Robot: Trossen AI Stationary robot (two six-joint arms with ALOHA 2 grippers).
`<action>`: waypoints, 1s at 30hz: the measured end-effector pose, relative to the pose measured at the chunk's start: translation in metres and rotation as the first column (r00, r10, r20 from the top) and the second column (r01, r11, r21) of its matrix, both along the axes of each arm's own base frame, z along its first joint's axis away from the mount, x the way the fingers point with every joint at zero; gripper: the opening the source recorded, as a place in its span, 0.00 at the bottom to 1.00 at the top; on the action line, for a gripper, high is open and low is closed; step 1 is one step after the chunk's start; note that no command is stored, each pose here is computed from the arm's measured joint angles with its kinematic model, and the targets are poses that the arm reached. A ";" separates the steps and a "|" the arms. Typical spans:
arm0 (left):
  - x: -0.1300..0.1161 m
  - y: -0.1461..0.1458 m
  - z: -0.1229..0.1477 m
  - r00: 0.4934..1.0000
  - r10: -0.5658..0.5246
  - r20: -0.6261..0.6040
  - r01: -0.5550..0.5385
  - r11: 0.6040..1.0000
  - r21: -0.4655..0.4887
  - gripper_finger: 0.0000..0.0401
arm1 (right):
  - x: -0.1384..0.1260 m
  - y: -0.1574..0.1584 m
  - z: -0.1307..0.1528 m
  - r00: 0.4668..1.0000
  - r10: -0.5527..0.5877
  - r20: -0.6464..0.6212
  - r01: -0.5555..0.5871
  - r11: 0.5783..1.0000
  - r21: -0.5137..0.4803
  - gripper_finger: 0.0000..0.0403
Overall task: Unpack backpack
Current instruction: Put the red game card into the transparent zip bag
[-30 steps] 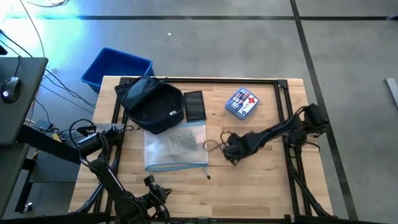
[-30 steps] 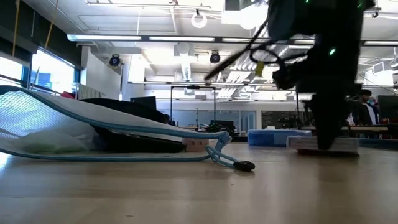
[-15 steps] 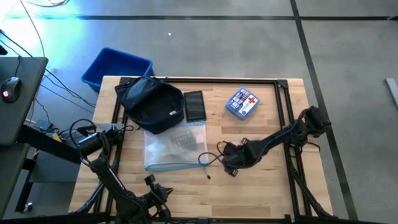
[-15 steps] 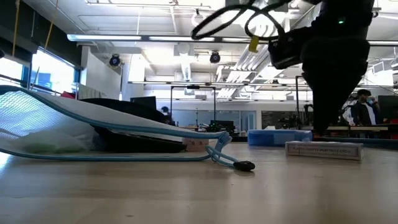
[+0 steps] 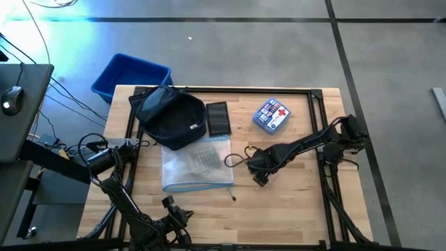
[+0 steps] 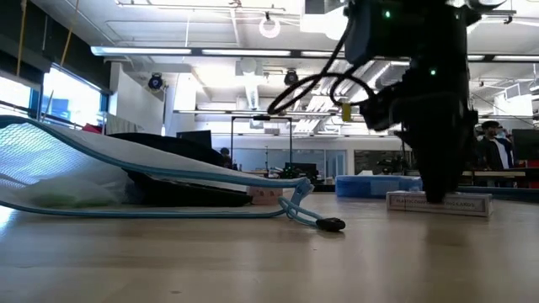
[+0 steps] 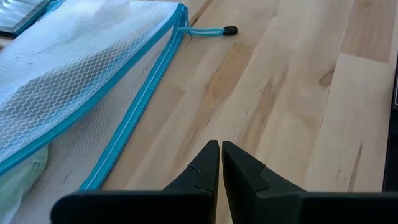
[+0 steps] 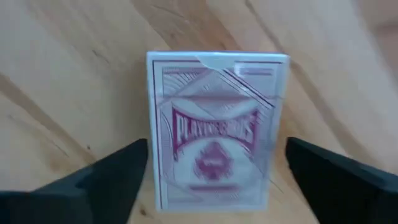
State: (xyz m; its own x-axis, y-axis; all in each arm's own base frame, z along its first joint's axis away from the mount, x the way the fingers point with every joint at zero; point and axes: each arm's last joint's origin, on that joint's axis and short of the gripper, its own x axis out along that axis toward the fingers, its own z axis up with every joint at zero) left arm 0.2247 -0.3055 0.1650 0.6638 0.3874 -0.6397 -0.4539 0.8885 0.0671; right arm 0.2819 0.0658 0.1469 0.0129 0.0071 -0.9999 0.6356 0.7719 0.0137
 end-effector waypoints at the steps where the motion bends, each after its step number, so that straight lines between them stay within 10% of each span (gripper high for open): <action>1: 0.000 0.000 0.000 1.000 -0.001 0.000 0.001 1.000 0.000 0.00 | -0.003 -0.001 -0.005 1.000 -0.014 -0.009 0.014 1.000 0.001 0.97; 15: 0.000 0.000 0.000 1.000 0.000 0.007 0.000 1.000 0.005 0.00 | -0.011 0.017 -0.012 0.999 0.027 0.024 -0.025 0.998 -0.057 0.70; 22: 0.001 0.001 0.001 0.997 -0.071 -0.007 0.071 0.992 0.109 0.00 | 0.019 0.066 0.026 0.936 0.217 0.278 -0.212 0.976 -0.048 0.70; 30: 0.024 0.012 0.005 0.892 -0.306 -0.333 0.418 0.840 0.346 0.15 | 0.031 0.103 0.042 0.799 0.309 0.516 -0.262 0.951 -0.165 0.70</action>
